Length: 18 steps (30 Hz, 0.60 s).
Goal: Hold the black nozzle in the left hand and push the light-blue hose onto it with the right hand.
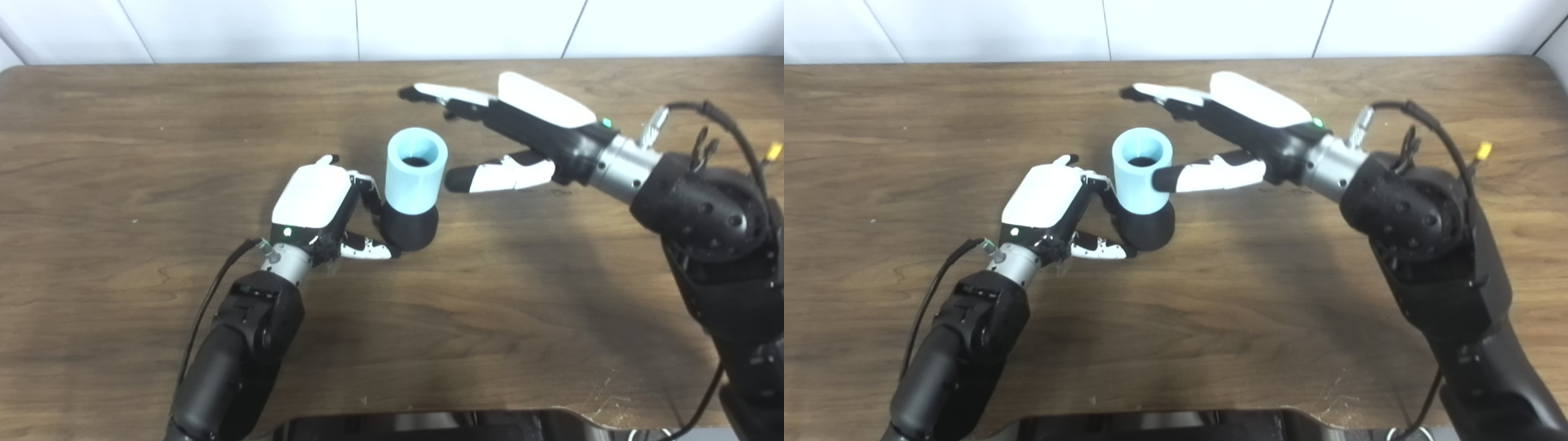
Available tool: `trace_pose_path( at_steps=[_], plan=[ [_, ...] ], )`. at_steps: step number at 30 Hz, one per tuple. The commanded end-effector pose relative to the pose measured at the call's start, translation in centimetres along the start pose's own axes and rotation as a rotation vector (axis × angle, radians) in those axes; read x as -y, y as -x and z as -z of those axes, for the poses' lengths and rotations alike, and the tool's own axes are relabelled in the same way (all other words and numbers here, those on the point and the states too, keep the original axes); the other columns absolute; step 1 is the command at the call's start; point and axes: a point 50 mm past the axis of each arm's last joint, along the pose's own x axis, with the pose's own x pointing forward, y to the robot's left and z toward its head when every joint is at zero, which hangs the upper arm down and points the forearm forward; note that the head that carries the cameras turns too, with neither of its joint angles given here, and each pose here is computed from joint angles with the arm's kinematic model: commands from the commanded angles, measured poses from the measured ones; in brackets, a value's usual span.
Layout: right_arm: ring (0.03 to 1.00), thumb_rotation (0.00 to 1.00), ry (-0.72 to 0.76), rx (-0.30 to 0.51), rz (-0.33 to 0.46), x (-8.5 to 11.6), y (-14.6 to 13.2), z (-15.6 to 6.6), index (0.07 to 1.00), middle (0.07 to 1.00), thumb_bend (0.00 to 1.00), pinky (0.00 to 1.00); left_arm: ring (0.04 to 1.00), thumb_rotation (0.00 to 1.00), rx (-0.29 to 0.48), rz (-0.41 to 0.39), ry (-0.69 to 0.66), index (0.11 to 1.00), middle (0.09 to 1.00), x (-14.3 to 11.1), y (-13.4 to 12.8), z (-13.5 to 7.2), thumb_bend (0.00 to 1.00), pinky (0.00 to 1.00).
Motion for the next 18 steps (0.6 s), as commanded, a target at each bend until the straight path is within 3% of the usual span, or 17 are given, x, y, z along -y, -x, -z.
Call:
trace_pose_path(
  at_steps=[1, 3, 7, 12, 15, 18],
  plan=[
    [0.885, 1.00, -0.012, 0.021, 0.081, 1.2, 0.0, -0.1, 0.948, 0.937, 0.60, 0.77, 0.724, 0.04, 0.017, -0.041, 0.003, 0.485, 0.650, -0.6, -0.4, -0.2, 0.52, 0.92],
    [0.884, 1.00, -0.044, 0.009, 0.091, 0.9, 0.0, 0.6, 0.956, 0.930, 0.53, 0.79, 0.723, 0.04, 0.014, -0.041, 0.007, 0.485, 0.649, -0.6, -0.4, -0.2, 0.52, 0.92],
    [0.879, 1.00, -0.123, -0.046, 0.126, 0.2, 0.3, 2.1, 0.958, 0.915, 0.52, 0.82, 0.721, 0.04, 0.005, -0.056, 0.038, 0.486, 0.649, -1.0, -0.3, 0.2, 0.52, 0.90],
    [0.921, 1.00, -0.242, -0.089, 0.146, -1.1, 0.8, 3.8, 0.975, 0.946, 0.55, 0.88, 0.712, 0.07, -0.026, -0.081, 0.203, 0.496, 0.684, -1.7, 0.0, 0.8, 0.52, 0.76],
    [0.923, 1.00, -0.291, -0.110, 0.148, -2.0, 1.1, 4.7, 0.979, 0.945, 0.56, 0.87, 0.713, 0.18, -0.028, -0.109, 0.336, 0.735, 0.740, -2.2, 0.3, 1.3, 0.78, 0.63],
    [0.915, 1.00, -0.322, -0.132, 0.147, -2.9, 1.3, 5.4, 0.976, 0.947, 0.59, 0.82, 0.754, 0.25, -0.037, -0.146, 0.462, 0.906, 0.822, -3.1, 0.6, 1.8, 0.93, 0.66]
  ],
)
